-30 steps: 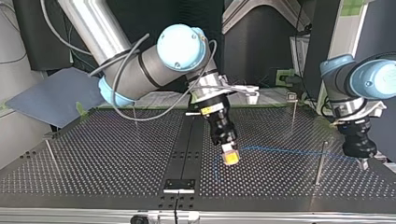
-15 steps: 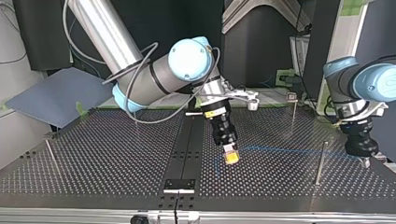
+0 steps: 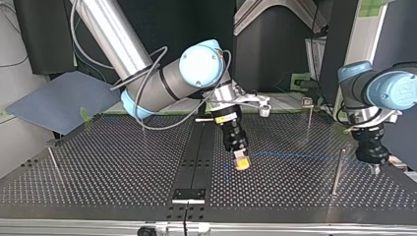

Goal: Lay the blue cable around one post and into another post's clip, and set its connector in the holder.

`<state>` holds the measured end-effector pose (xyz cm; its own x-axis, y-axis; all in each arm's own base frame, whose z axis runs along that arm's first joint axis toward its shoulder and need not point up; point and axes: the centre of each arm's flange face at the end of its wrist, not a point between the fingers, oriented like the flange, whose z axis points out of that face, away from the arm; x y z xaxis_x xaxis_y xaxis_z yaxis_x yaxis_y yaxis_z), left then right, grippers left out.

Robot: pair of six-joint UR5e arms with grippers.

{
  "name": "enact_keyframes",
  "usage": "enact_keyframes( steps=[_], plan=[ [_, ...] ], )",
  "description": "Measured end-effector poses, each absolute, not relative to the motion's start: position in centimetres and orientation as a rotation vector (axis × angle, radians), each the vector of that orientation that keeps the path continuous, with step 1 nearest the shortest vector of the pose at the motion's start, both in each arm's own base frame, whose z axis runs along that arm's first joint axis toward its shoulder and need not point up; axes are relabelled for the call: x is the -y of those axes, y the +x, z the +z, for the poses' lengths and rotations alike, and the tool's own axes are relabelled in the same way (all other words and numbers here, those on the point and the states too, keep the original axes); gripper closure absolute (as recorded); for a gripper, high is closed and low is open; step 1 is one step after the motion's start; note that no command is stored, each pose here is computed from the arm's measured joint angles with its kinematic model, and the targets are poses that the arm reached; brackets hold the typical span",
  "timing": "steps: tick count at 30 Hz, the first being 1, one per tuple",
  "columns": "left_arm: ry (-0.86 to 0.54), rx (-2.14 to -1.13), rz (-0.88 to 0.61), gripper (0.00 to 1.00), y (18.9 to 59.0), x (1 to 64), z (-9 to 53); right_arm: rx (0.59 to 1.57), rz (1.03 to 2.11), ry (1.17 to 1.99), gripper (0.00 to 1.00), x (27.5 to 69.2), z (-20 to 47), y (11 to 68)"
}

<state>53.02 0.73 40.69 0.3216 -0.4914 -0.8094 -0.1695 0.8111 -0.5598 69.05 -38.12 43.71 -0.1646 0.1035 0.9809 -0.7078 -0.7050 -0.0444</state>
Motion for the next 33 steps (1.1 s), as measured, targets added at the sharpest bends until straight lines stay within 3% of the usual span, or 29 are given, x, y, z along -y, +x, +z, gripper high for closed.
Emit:
enact_keyframes(
  steps=[6,7,8,9,11,12,14,33],
  plan=[
    [-0.628,-1.255,-0.234,0.96,52.9,-0.4,40.4,0.704,1.905,1.574,1.00,38.3,43.4,68.9],
    [-0.629,-1.256,-0.235,0.89,52.9,-0.4,40.2,0.706,1.901,1.577,1.00,38.3,43.3,68.8],
    [-0.630,-1.257,-0.237,0.73,52.8,-0.3,40.0,0.707,1.898,1.580,1.00,38.4,43.3,68.8],
    [-0.631,-1.257,-0.240,0.73,52.8,-0.3,39.8,0.708,1.896,1.582,1.00,38.4,43.2,68.8],
    [-0.636,-1.256,-0.247,0.44,52.7,-0.2,39.6,0.711,1.891,1.586,1.00,38.5,43.1,68.7],
    [-0.639,-1.256,-0.251,0.44,52.7,-0.2,39.5,0.712,1.889,1.588,1.00,38.5,43.0,68.7],
    [-0.645,-1.255,-0.260,0.03,52.6,-0.2,39.3,0.717,1.885,1.592,1.00,38.7,43.0,68.5],
    [-0.661,-1.357,-0.292,0.00,53.9,1.0,35.0,0.783,1.801,1.624,1.00,40.6,41.4,66.9]
  ],
)
